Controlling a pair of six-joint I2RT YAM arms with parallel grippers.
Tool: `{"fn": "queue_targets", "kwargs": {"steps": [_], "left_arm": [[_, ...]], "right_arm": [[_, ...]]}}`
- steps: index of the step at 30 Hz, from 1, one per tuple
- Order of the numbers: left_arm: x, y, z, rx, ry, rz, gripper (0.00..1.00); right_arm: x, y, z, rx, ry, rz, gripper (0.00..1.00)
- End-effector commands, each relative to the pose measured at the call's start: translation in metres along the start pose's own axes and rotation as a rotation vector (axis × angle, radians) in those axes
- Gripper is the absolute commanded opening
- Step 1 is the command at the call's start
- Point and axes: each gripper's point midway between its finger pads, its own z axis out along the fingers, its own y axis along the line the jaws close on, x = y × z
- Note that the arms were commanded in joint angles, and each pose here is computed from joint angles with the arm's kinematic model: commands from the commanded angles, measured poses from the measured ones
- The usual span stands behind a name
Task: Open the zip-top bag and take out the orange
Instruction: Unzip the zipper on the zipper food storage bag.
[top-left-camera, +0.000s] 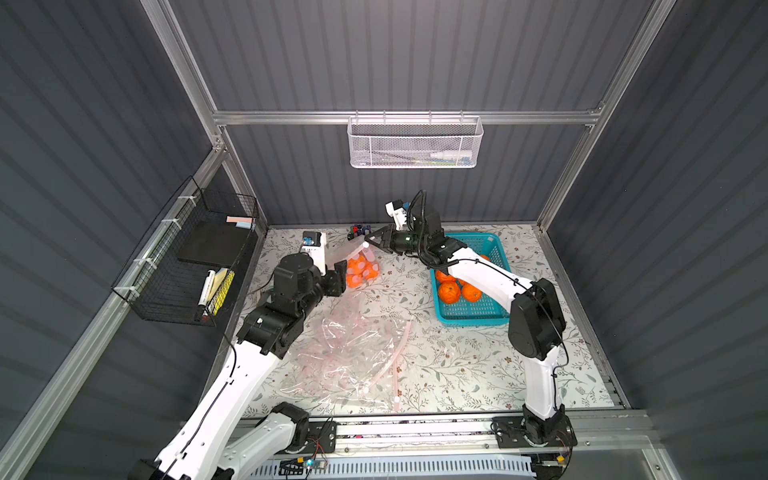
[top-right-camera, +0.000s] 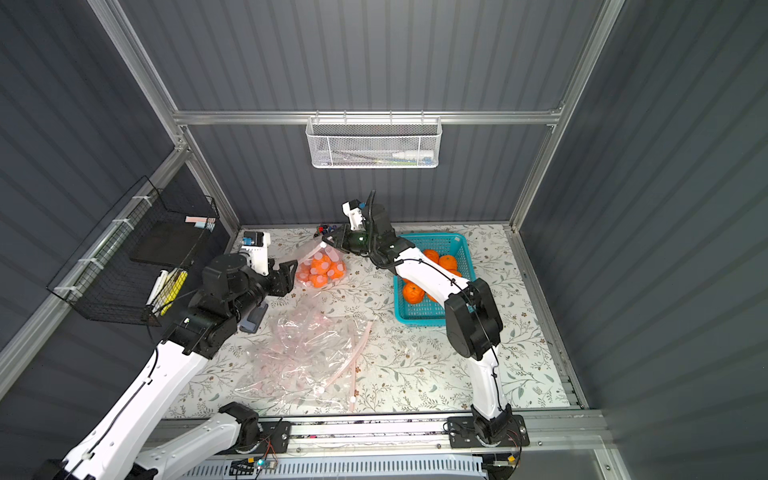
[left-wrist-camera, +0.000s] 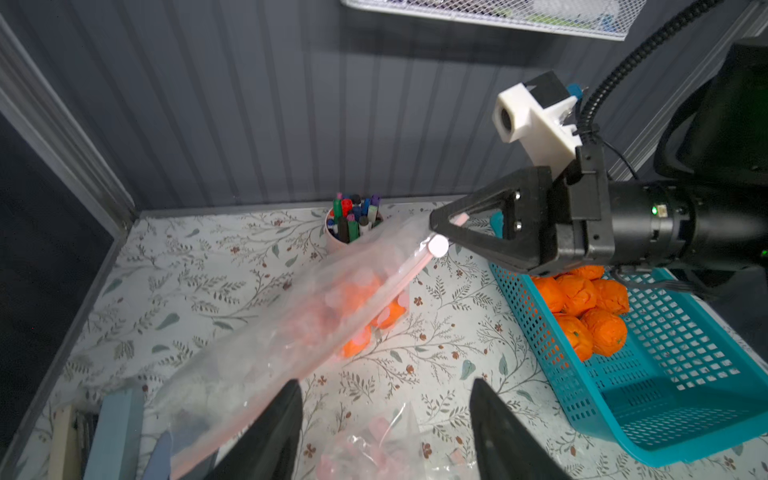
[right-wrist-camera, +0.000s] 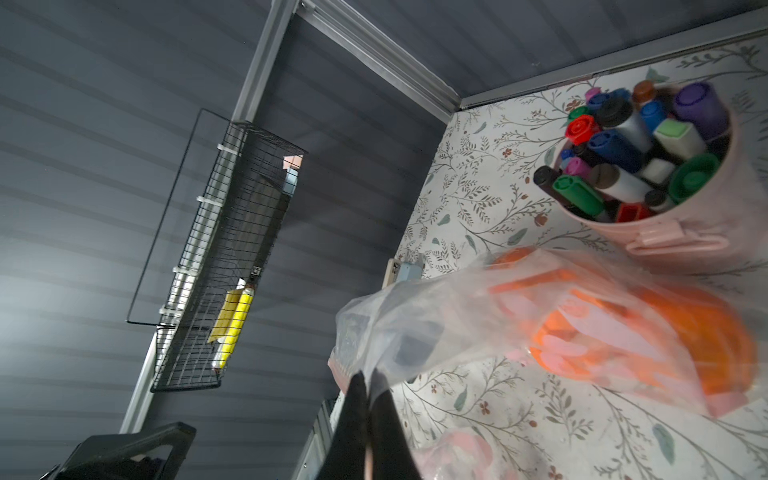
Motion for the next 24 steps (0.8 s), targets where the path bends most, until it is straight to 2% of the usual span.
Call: {"fn": "queue_targets", "kwargs": {"steps": [1, 4, 9, 13, 17, 20, 24], "left_arm": [[-0.029, -0.015, 0.007, 0.065, -0.084, 0.173, 0.64], [-0.033, -0.021, 0.022, 0.084, -0.108, 0.297, 0.65], [-0.03, -0.045, 0.037, 0.193, -0.156, 0.559, 0.67], [-0.026, -0.046, 0.046, 0.165, -0.196, 0.763, 0.67], [-0.017, -0.049, 0.052, 0.176, -0.207, 0.911, 0.67], [0.009, -0.056, 0.057, 0.231, -0.199, 1.059, 0.64], [0.023, -0.055, 0.069, 0.231, -0.183, 1.111, 0.62]], "right_arm": [[0.006, 0.015, -0.009, -0.039, 0.009, 0.106, 0.04], [0.007, 0.02, -0.016, -0.04, 0.005, 0.19, 0.04], [0.014, 0.021, -0.023, -0.05, 0.014, 0.372, 0.05], [0.017, 0.021, -0.023, -0.069, 0.022, 0.498, 0.05], [0.02, 0.018, -0.023, -0.061, 0.031, 0.548, 0.06], [0.023, 0.018, -0.024, -0.06, 0.043, 0.57, 0.07], [0.026, 0.019, -0.025, -0.061, 0.053, 0.574, 0.07]]}}
